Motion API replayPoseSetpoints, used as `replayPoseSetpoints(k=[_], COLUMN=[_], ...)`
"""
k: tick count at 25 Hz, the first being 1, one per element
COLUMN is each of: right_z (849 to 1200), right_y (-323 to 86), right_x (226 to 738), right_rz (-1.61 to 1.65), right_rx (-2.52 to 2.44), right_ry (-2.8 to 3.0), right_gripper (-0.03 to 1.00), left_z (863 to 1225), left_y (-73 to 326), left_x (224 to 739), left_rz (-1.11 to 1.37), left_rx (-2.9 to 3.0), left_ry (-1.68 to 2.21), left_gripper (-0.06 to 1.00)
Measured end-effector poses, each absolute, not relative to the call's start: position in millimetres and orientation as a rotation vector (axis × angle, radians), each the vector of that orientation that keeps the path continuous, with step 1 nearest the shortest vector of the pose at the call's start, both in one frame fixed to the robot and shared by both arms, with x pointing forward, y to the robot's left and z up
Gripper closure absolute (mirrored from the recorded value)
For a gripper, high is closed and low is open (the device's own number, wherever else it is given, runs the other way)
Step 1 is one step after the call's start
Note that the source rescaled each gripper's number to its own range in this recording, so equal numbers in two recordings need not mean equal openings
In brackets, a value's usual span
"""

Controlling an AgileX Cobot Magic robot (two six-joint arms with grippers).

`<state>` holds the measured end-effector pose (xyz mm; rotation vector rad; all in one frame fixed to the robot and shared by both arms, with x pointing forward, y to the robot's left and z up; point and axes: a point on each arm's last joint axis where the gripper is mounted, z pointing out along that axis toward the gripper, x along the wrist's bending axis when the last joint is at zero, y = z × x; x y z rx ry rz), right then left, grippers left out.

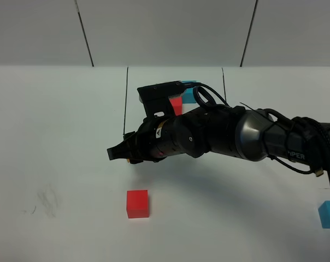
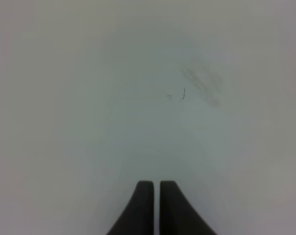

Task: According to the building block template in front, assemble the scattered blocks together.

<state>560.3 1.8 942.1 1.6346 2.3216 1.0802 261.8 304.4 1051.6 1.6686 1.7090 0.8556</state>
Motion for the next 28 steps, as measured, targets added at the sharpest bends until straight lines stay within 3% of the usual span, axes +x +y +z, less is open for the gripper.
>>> replayPoseSetpoints(k=[17, 28], right_z=[924.2, 922.3], right_y=[0.2, -0.4], right_x=[559.5, 560.1], right_rz=[0.988, 0.949], right_rx=[1.817, 1.596], right_ry=[2.285, 2.385], right_gripper=[0.46, 0.46], left_z=[1051.6, 1051.6], left_y=[304.4, 304.4], left_x=[261.8, 261.8], left_rz=[0.856, 0.856], left_rx=[1.669, 1.669], left_ry=[1.709, 1.709], left_gripper=[0.94, 0.94])
